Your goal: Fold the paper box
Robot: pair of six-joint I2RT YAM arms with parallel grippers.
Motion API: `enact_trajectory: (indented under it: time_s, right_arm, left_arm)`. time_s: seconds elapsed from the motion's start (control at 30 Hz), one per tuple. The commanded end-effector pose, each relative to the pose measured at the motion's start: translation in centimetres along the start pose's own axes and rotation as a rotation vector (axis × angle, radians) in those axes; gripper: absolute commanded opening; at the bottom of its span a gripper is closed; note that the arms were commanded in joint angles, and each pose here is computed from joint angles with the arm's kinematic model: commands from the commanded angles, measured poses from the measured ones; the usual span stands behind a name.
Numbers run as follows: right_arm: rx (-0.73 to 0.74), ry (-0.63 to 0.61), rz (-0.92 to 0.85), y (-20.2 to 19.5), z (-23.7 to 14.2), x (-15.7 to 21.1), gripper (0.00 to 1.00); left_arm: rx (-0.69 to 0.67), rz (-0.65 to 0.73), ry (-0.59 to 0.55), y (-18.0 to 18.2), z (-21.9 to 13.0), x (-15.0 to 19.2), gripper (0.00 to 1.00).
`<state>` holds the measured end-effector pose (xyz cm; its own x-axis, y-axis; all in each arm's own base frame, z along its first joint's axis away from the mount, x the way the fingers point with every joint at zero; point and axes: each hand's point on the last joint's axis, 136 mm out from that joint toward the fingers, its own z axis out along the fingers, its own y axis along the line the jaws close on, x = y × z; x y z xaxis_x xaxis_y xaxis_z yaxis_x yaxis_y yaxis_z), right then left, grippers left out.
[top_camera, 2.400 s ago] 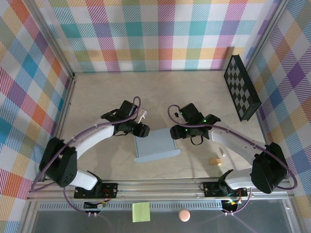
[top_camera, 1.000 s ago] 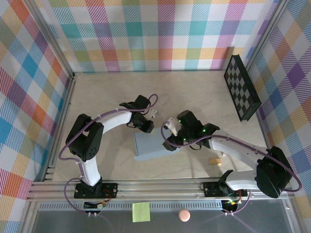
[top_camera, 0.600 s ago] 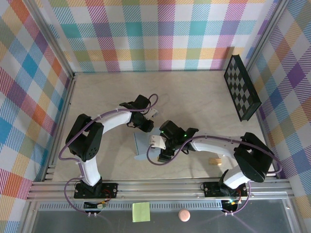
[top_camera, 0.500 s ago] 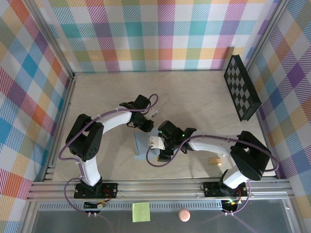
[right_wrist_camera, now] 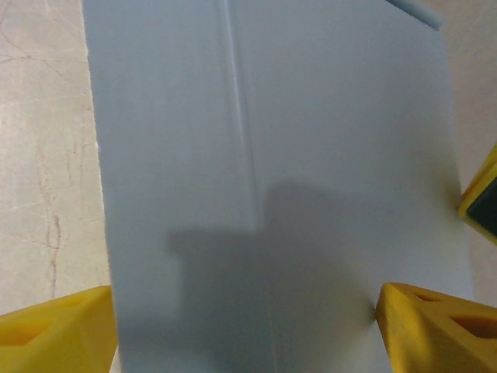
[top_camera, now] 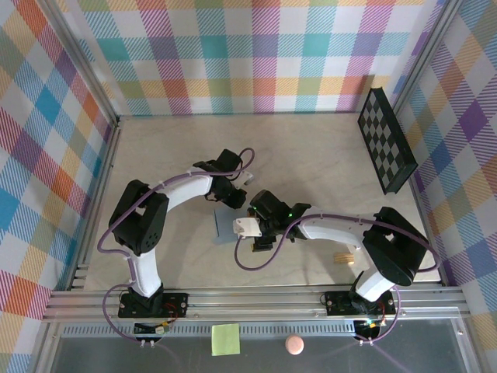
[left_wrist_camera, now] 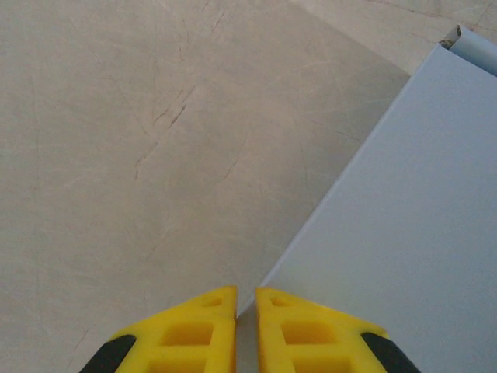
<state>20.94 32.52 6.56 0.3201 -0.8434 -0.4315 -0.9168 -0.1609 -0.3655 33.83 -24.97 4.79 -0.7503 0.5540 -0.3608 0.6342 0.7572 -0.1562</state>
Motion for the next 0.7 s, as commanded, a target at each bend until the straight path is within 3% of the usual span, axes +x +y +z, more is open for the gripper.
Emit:
enact_trajectory:
  time_s: [0.0, 0.27, 0.67]
  right_arm:
    - [0.061, -0.047, -0.08, -1.7, -0.8, -1.8, 0.84]
    - [0.131, -0.043, -0.162, -3.9, -1.8, -2.7, 0.77]
    - [0.107, -0.059, -0.164, -6.0, -2.6, -3.2, 0.48]
  left_arm:
    - [-0.031, -0.003, 0.135, 0.7, 2.2, 3.3, 0.13]
    - [-0.025, 0.0, 0.133, 0.6, 2.2, 3.0, 0.13]
    - [-0.019, 0.003, 0.118, 0.6, 2.4, 2.3, 0.13]
